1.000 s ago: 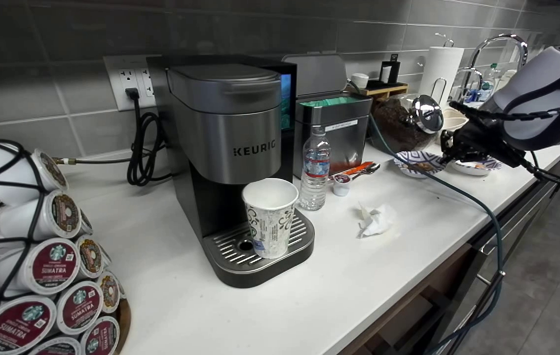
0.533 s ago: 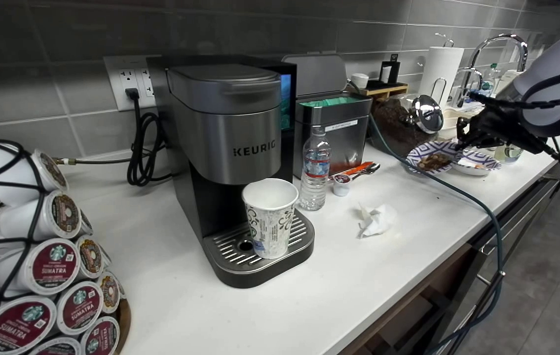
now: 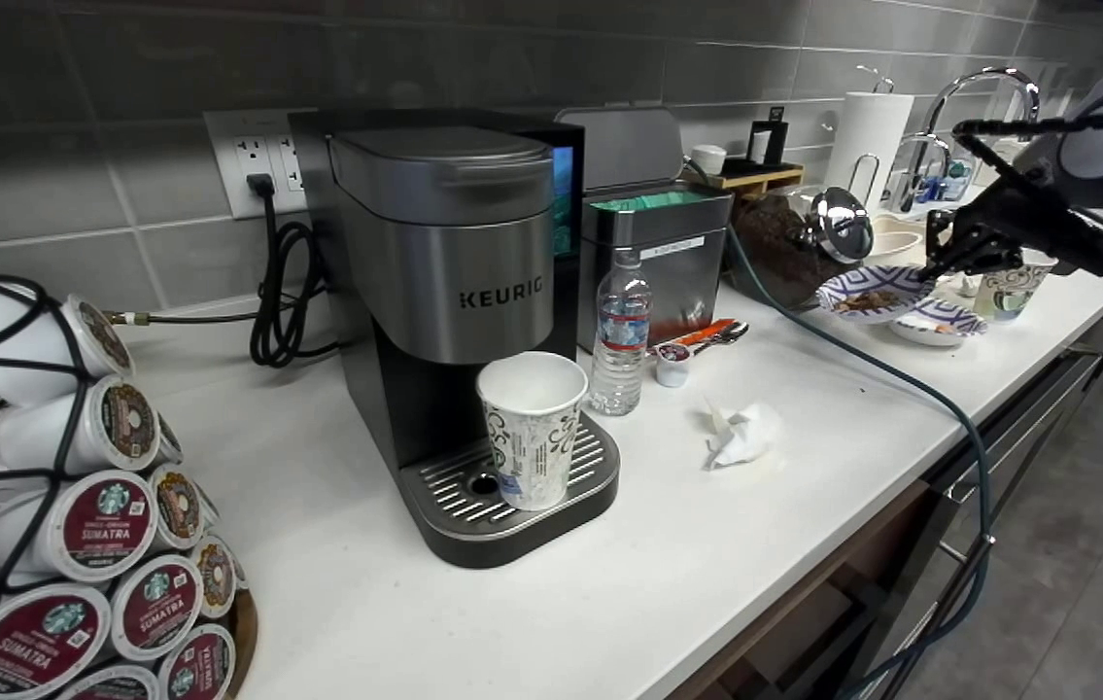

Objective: Move the left plate to the left

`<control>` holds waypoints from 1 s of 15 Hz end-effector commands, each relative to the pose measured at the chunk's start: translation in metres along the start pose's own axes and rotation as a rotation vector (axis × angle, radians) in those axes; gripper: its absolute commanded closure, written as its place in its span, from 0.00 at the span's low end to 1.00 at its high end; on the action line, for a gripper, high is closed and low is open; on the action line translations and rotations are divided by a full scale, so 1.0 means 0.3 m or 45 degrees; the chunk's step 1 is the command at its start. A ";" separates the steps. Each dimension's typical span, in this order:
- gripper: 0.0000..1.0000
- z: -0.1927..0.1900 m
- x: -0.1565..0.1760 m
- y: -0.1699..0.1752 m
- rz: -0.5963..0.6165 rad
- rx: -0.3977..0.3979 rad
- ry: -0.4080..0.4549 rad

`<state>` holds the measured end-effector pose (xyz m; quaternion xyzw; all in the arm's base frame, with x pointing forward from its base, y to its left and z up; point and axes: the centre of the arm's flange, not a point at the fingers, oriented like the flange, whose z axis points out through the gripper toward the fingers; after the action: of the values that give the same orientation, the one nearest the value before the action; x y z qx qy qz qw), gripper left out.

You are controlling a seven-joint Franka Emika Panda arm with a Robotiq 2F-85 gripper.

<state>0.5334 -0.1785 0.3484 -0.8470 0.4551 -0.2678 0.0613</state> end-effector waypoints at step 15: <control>0.99 -0.295 -0.236 0.116 -0.265 0.459 -0.411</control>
<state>0.4526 -0.1713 0.3891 -0.8883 0.3341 -0.2160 0.2295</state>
